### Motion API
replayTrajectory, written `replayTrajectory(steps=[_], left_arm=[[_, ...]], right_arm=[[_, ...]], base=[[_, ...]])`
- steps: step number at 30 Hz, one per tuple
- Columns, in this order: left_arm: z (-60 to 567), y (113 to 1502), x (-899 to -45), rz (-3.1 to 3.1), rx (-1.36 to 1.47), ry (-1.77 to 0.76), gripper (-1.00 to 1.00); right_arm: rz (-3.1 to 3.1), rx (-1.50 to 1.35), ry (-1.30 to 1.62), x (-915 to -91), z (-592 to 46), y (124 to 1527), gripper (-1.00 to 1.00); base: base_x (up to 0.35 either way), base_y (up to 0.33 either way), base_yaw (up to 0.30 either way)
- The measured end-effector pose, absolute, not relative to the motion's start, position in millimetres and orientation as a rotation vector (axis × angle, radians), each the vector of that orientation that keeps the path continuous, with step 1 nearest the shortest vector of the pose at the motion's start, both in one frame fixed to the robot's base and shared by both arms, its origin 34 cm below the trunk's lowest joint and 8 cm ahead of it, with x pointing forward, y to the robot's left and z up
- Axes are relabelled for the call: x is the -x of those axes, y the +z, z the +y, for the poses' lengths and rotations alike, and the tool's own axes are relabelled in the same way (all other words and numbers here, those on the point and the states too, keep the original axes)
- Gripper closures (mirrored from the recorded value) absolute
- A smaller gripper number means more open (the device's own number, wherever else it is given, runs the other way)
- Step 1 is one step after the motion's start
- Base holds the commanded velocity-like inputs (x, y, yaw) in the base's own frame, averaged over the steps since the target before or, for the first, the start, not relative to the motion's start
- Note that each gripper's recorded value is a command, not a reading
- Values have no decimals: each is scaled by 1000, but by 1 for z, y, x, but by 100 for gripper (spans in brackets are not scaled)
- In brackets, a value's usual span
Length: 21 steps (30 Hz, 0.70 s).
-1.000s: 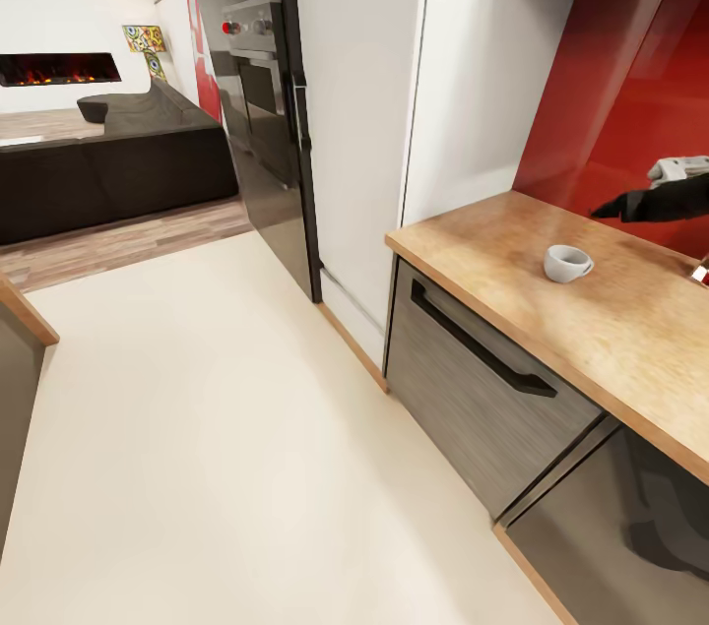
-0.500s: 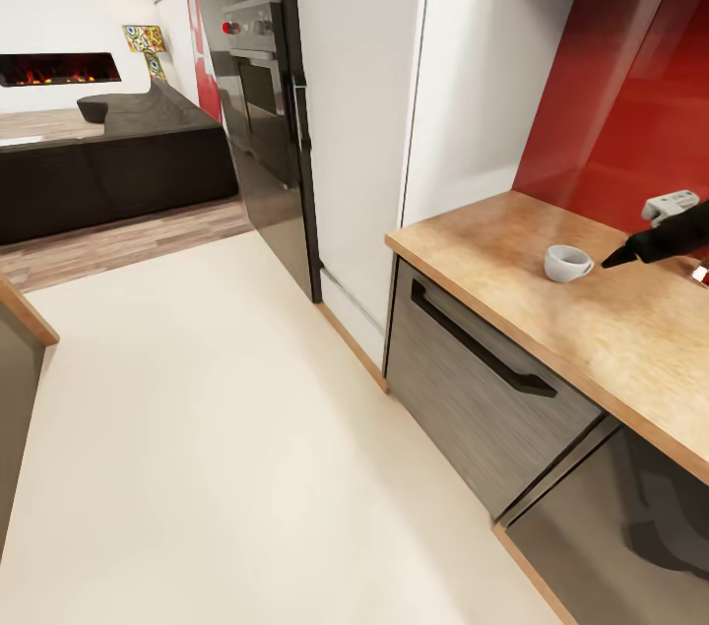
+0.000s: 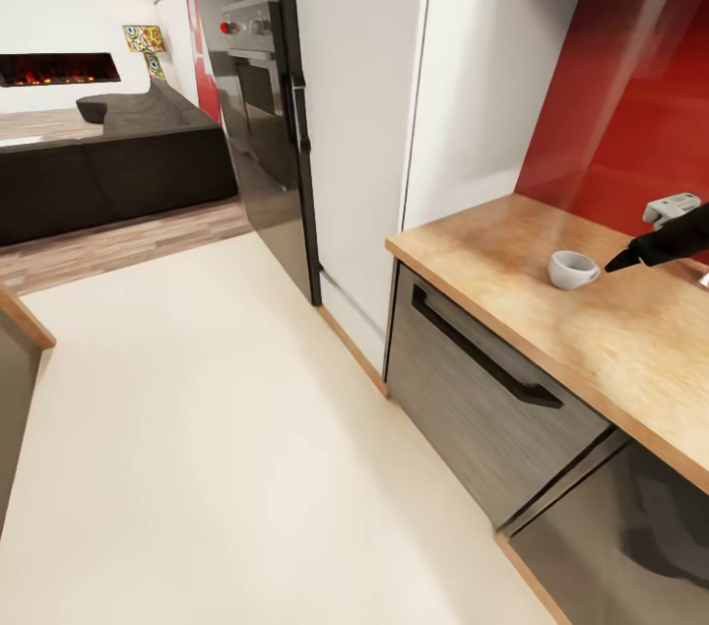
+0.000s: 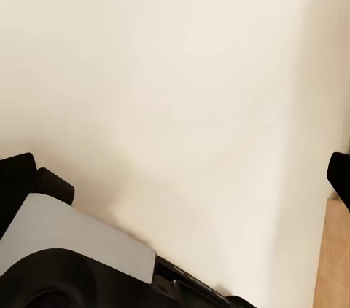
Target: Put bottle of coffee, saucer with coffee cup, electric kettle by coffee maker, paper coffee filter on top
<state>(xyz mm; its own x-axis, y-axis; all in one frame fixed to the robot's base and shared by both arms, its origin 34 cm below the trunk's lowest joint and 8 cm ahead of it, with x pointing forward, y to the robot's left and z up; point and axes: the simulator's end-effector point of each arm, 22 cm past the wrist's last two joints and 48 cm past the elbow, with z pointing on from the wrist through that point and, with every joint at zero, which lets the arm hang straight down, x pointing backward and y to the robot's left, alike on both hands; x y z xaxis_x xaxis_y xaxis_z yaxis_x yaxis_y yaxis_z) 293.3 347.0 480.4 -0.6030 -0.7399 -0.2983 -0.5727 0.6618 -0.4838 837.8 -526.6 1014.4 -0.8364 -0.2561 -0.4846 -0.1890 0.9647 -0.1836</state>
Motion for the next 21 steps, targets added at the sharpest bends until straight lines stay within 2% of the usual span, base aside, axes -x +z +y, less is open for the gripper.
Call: replayTrajectory(steps=[6,21], left_arm=[[347,480,-293,2400,1022,-469,-100],[348,480,-293,2400,1022,-467,-100]], right_arm=[[2588,315,-175,-838,-527,1015,-100],[2588,316,-176,-838,-527,1014,-100]], base=[[191,-94,0],[62,-43,0]])
